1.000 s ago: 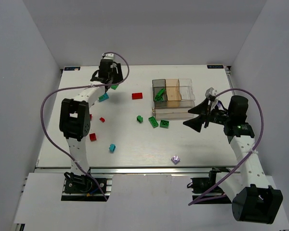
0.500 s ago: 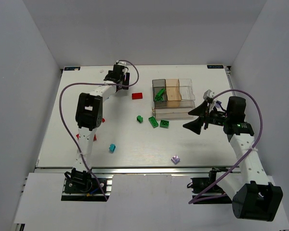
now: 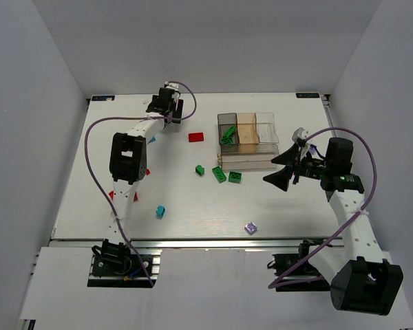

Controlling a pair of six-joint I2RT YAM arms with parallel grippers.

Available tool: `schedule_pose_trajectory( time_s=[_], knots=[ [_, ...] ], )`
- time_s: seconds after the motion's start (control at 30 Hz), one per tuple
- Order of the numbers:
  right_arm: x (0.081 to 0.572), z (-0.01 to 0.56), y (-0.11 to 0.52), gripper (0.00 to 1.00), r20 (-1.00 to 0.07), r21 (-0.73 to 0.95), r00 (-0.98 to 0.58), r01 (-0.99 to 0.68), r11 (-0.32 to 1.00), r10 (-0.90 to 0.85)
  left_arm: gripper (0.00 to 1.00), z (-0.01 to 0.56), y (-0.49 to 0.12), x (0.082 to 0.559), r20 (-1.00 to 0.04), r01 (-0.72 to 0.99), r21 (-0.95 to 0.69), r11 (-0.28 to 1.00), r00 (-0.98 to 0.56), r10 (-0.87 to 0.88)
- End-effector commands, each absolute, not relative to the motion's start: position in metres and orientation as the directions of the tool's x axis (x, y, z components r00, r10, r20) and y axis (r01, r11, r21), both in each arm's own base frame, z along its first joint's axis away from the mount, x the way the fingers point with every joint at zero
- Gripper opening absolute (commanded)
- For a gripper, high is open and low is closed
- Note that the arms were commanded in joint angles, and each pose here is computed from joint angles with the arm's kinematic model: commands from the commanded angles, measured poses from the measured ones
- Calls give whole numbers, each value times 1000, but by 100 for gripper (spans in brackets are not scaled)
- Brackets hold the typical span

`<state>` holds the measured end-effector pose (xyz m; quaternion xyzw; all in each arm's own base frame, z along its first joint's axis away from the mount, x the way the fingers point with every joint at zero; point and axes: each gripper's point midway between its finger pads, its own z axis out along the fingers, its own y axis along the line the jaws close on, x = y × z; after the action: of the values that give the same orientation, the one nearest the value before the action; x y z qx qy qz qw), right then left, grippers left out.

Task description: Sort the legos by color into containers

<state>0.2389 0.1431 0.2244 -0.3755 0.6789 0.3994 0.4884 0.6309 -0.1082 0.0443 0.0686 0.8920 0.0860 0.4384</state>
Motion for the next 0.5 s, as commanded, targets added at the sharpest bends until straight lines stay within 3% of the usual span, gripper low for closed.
schedule_pose_trajectory(
  time_s=[0.0,0.13,0.23,0.47],
  knots=[
    [243,238,141,89,-973,142,-202,-906,399,-113,90,55,-114,645,-784,131,174,976,-582,217],
    [244,238,139,89,-973,145,-205,-903,405,-109,90,44,-108,644,-775,183,149,972,-588,230],
    [245,238,138,89,-972,149,-208,-902,405,-105,84,35,-105,641,-764,206,136,969,-601,235],
    [248,236,134,88,-972,153,-214,-894,421,-100,55,25,-119,633,-765,293,59,954,-601,232]
  ],
)
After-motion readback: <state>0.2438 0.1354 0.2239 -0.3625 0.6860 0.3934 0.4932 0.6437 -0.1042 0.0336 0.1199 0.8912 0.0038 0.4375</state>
